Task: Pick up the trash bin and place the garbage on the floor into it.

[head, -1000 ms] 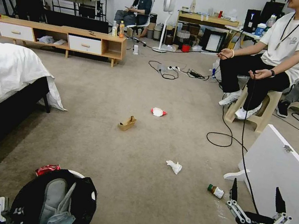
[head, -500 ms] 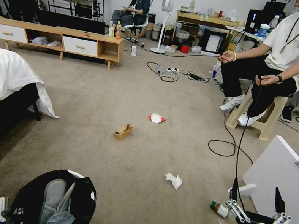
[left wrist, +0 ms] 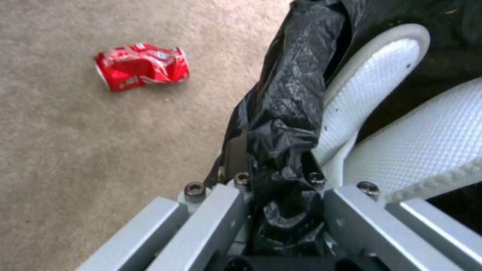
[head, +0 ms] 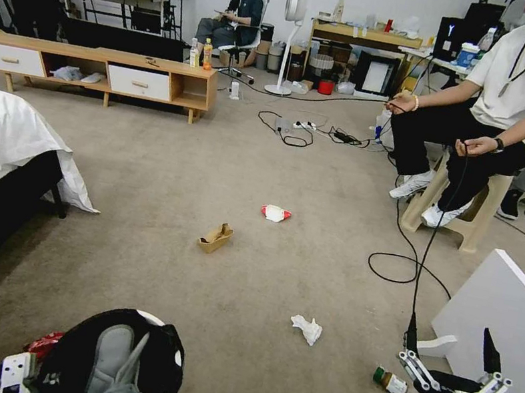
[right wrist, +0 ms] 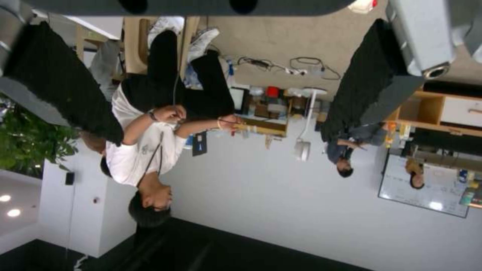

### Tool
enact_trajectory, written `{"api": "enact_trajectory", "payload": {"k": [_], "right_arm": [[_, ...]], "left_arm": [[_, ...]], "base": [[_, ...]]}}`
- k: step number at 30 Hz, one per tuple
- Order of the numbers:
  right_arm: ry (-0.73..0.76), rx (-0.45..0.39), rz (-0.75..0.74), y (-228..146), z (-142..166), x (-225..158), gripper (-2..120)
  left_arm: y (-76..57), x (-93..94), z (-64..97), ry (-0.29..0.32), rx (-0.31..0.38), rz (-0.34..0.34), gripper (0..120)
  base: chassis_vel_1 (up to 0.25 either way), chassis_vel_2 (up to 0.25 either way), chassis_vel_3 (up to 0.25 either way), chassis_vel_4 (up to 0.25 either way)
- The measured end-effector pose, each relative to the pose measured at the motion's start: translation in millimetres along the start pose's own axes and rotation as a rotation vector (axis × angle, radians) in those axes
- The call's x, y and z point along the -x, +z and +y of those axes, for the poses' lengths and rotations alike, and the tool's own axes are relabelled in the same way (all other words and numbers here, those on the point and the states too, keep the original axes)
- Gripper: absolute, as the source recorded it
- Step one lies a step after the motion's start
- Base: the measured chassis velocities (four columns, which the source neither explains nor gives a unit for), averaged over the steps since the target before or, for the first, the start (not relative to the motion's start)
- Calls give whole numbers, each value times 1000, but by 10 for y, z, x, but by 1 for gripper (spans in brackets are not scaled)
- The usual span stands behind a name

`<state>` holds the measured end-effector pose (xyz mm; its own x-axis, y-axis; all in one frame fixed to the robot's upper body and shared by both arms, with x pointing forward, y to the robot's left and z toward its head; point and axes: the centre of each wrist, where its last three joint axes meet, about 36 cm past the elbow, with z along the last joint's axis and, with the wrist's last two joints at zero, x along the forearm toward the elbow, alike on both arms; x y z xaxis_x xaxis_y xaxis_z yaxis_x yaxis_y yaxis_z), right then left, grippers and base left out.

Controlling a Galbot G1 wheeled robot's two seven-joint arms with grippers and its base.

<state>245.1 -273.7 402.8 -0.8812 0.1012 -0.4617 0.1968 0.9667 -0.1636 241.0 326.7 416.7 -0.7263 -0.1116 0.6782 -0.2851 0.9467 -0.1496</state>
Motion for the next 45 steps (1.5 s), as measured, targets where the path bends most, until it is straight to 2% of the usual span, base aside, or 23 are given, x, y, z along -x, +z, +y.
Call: {"api": "enact_trajectory", "payload": {"k": [10, 36, 45], "right_arm": [[0, -1, -2, -4, 0, 6, 100], [-16, -2, -5, -32, -14, -11, 100], [-19, -3, -9, -42, -16, -20, 100]], "left_arm": [[75, 30, -34, 7, 17, 20, 2], [43, 10, -38, 11, 12, 15, 2], [56, -1, -50, 15, 11, 18, 2]], "base": [[0, 0, 0, 0], [0, 0, 0, 0], [-101, 108, 107, -119]]}}
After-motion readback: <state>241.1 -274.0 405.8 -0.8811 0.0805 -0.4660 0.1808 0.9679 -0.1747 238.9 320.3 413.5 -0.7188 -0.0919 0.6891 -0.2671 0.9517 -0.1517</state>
